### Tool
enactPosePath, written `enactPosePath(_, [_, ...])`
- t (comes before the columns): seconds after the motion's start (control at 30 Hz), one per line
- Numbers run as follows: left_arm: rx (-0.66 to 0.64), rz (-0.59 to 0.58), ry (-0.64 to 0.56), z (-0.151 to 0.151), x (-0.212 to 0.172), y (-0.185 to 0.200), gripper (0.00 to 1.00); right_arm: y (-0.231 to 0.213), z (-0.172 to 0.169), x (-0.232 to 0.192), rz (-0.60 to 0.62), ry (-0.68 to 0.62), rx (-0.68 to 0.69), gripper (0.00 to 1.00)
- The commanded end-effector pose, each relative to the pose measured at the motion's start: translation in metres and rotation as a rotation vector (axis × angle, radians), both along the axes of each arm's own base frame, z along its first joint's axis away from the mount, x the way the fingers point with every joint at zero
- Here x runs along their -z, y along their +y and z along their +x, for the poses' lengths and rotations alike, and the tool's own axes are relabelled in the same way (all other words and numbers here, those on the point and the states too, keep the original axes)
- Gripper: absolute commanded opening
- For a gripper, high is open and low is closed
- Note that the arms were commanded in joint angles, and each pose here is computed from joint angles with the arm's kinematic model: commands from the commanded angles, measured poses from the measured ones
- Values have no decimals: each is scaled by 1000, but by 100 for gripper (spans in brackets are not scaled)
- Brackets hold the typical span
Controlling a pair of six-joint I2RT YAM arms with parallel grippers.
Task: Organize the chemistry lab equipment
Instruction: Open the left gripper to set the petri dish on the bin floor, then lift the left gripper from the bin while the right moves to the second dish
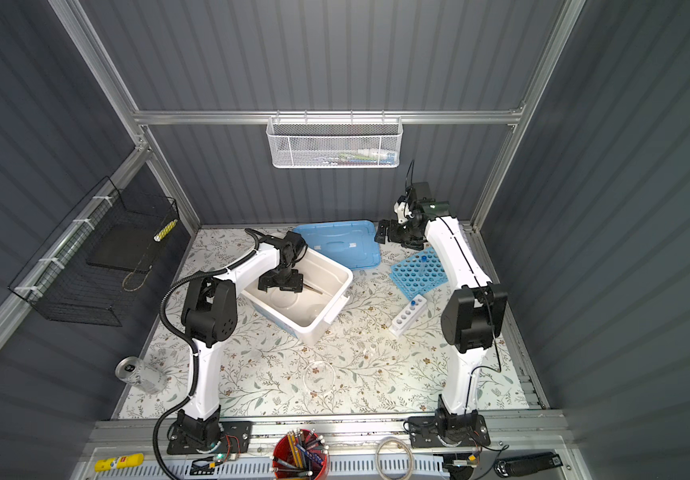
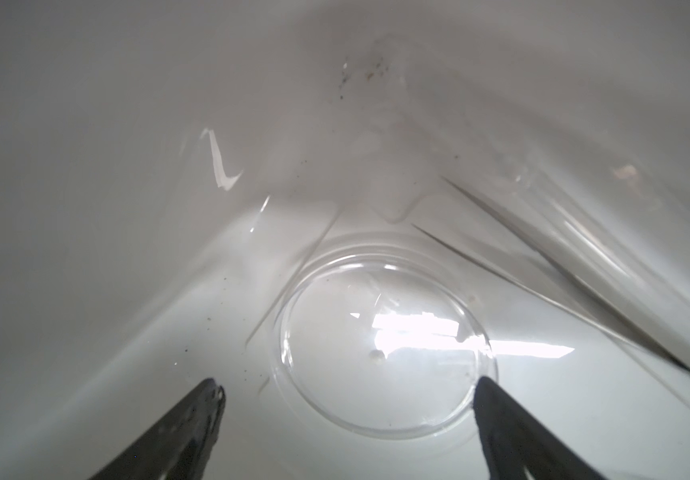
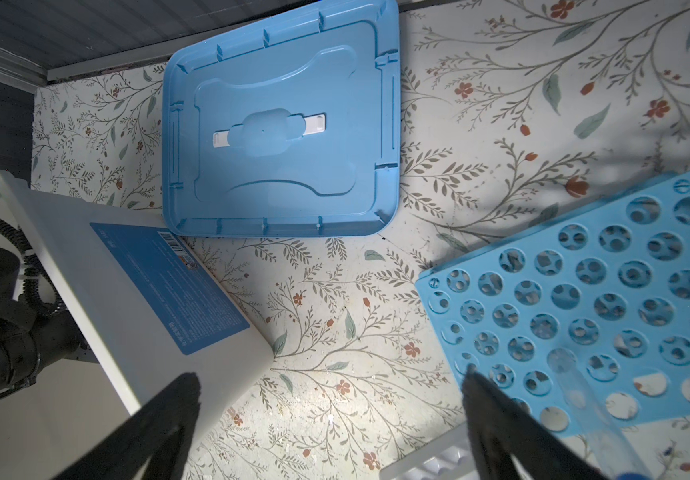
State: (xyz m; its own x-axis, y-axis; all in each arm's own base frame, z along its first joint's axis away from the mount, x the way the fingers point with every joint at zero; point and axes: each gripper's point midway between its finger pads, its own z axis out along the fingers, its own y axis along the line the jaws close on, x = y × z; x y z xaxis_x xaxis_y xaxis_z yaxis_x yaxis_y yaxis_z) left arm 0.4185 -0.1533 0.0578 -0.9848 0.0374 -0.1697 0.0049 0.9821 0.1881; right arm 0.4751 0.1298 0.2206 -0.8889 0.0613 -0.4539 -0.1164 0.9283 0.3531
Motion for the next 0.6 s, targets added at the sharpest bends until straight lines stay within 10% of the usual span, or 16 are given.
enactPosePath(0.0, [-2, -21, -80, 8, -35, 0, 96, 2, 2, 0, 7, 3, -18, 99])
enactPosePath(0.57, [13, -127, -294, 5, -98, 3, 92, 6, -40, 14, -54, 80, -3, 97])
